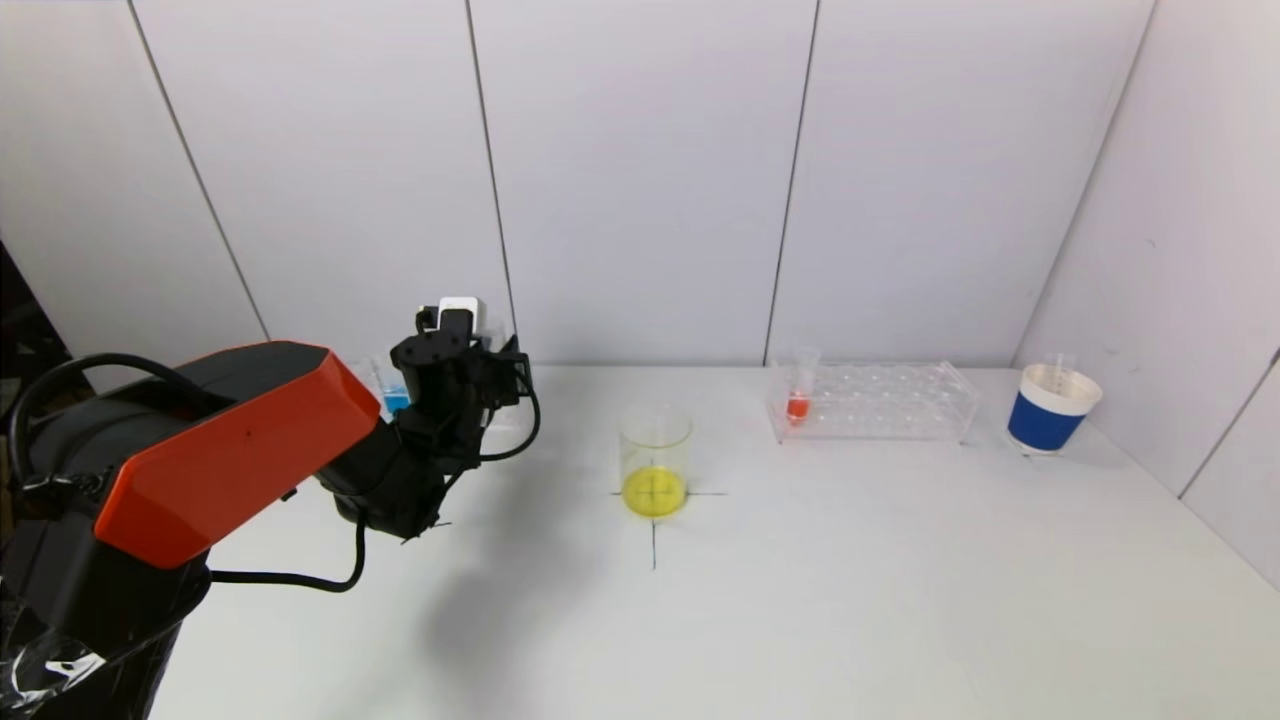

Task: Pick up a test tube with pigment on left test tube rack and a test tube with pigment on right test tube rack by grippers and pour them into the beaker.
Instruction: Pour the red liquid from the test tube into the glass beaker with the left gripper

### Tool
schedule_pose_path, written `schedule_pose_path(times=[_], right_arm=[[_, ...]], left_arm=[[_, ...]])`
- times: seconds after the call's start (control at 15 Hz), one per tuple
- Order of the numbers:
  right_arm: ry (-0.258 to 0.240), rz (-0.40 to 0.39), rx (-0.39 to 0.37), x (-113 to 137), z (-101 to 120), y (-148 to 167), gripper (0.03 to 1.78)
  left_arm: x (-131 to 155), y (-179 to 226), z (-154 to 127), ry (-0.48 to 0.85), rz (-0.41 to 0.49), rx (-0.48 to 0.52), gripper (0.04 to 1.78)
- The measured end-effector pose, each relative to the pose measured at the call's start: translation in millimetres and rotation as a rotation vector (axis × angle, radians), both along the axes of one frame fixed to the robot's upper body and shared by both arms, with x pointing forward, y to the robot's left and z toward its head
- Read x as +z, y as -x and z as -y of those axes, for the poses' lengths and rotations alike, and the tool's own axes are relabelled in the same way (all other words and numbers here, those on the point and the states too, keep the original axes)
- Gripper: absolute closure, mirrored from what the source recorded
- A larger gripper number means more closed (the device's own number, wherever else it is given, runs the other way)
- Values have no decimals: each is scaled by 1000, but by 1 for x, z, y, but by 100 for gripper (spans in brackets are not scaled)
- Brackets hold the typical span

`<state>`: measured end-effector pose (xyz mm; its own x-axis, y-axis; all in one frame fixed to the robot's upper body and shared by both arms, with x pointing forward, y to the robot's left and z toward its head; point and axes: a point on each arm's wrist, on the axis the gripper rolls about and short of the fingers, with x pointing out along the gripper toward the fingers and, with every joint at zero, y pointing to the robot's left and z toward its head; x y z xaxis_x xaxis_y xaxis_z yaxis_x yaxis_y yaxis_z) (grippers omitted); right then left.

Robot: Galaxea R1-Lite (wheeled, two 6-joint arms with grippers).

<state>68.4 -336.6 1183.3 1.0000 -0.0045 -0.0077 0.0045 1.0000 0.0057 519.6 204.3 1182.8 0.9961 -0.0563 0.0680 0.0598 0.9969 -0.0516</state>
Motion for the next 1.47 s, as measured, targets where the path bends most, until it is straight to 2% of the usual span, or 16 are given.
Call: schedule_pose_path(times=[0.93, 1.47], right_arm=[[0, 0, 0, 0, 0, 0, 4], [0, 0, 0, 0, 0, 0, 4]], left_arm=[[66, 17, -3, -1, 46, -6, 133], [114, 30, 0, -15, 25, -45, 133]])
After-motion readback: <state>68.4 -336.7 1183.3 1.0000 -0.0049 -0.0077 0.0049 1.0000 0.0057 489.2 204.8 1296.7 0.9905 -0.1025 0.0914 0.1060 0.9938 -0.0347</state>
